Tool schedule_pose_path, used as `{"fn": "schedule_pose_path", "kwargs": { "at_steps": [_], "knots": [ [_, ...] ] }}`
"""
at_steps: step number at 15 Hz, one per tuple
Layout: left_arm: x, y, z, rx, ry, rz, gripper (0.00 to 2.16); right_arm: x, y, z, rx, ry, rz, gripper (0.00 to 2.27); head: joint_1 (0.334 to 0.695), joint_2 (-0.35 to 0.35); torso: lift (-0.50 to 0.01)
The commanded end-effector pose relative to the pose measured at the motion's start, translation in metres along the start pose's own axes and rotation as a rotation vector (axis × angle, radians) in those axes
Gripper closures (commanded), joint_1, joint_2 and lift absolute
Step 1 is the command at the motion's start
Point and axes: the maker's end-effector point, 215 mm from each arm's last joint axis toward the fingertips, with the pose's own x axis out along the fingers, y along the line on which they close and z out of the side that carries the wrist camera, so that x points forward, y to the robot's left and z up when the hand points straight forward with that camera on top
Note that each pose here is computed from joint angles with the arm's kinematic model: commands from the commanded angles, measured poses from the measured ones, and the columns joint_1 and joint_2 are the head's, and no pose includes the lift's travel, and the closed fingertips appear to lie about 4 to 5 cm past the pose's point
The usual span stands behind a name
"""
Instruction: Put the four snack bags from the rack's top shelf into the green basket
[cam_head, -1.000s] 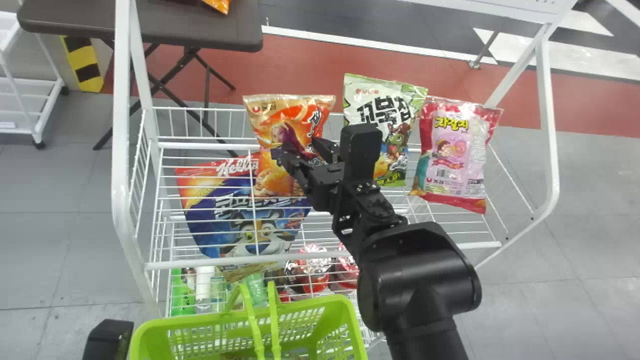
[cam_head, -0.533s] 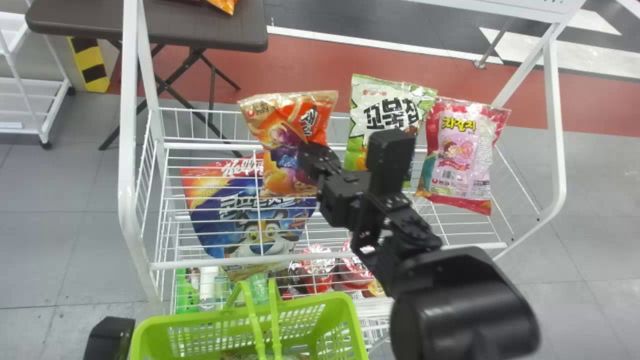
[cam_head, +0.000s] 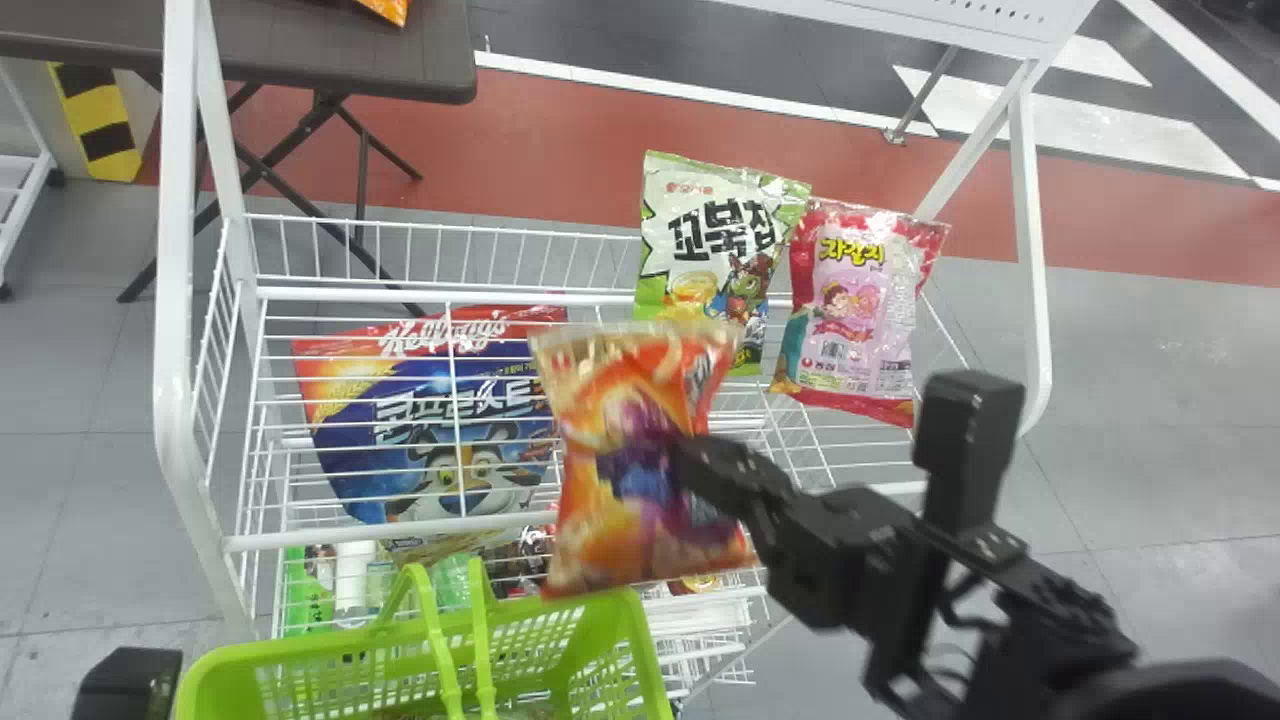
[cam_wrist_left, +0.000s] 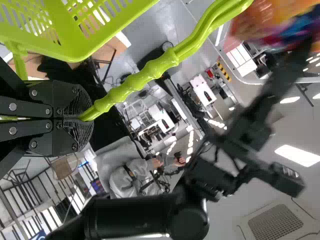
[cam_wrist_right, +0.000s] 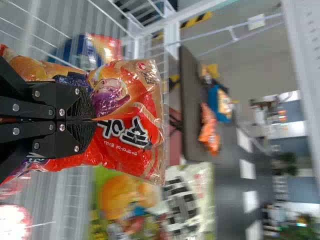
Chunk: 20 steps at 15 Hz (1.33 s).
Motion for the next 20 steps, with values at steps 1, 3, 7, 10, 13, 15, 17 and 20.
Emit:
{"fn": "schedule_pose_path", "kwargs": {
  "at_steps": [1, 3, 7, 10, 13, 15, 17, 20],
  "knots": [
    [0.001, 0.000, 0.000, 0.000, -0.004, 0.003, 1.53, -0.033, -0.006, -0.041, 0.071, 0.136, 0.005, 2.16, 0.695, -0.350, 0.000],
    [0.003, 0.000, 0.001, 0.000, -0.007, 0.001, 1.53, -0.048, -0.009, -0.068, 0.113, 0.206, 0.014, 2.16, 0.695, -0.350, 0.000],
    [0.006, 0.000, 0.000, 0.000, -0.004, 0.005, 1.53, -0.067, 0.021, -0.131, 0.281, 0.410, 0.121, 2.16, 0.695, -0.350, 0.000],
    [0.008, -0.001, 0.001, 0.003, -0.002, 0.001, 1.53, -0.058, 0.060, -0.157, 0.305, 0.483, 0.213, 2.16, 0.695, -0.350, 0.000],
    [0.009, -0.002, 0.000, 0.004, 0.000, -0.004, 1.53, -0.036, 0.090, -0.165, 0.259, 0.493, 0.261, 2.16, 0.695, -0.350, 0.000],
    [0.010, -0.003, 0.000, 0.003, 0.000, -0.009, 1.53, -0.019, 0.110, -0.166, 0.218, 0.481, 0.287, 2.16, 0.695, -0.350, 0.000],
    [0.010, -0.004, 0.000, 0.004, -0.001, -0.013, 1.53, 0.001, 0.127, -0.169, 0.177, 0.465, 0.302, 2.16, 0.695, -0.350, 0.000],
    [0.013, -0.008, -0.002, 0.003, 0.002, -0.025, 1.53, 0.024, 0.151, -0.181, 0.139, 0.457, 0.332, 2.16, 0.695, -0.350, 0.000]
  ]
}}
